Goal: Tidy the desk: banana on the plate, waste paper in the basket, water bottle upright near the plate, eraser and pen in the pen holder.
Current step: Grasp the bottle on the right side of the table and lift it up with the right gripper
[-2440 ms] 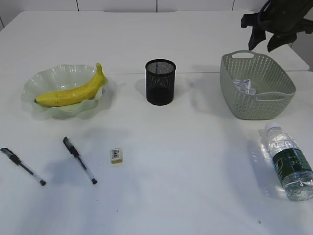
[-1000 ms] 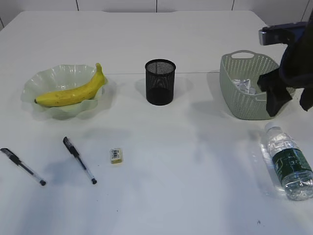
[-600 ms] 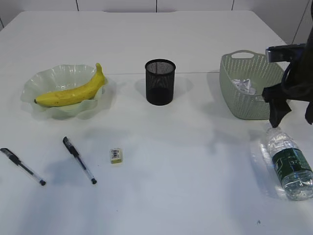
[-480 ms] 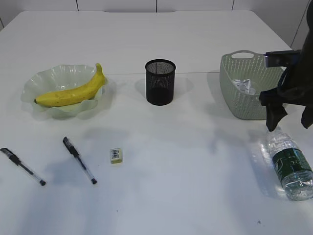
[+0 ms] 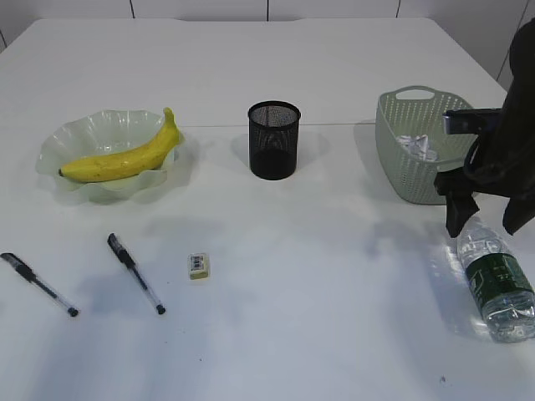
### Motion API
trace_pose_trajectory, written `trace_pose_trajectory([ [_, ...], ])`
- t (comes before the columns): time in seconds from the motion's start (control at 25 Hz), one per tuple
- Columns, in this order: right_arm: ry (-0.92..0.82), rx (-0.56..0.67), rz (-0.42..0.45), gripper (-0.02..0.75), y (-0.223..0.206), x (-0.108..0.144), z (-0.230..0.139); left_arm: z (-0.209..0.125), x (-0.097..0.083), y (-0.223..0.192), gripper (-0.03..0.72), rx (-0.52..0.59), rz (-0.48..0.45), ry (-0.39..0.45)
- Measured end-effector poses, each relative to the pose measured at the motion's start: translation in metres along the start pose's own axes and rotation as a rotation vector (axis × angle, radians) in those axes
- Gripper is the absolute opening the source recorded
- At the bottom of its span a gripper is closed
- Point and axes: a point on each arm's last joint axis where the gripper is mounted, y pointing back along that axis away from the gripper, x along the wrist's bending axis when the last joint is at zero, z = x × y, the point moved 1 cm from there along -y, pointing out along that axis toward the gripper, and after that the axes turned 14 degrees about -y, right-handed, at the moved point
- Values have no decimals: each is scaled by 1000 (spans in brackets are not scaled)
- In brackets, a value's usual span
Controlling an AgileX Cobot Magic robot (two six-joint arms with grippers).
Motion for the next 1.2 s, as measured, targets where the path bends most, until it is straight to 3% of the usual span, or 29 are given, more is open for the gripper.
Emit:
trace_pose_trajectory([
  [0.32,-28,15,-6,597,-10,-19,7,1,0,0,377,-13,2,2],
  [1.2,-23,80,30,557,-33,-14,7,6,0,0,376,-58,5,9],
])
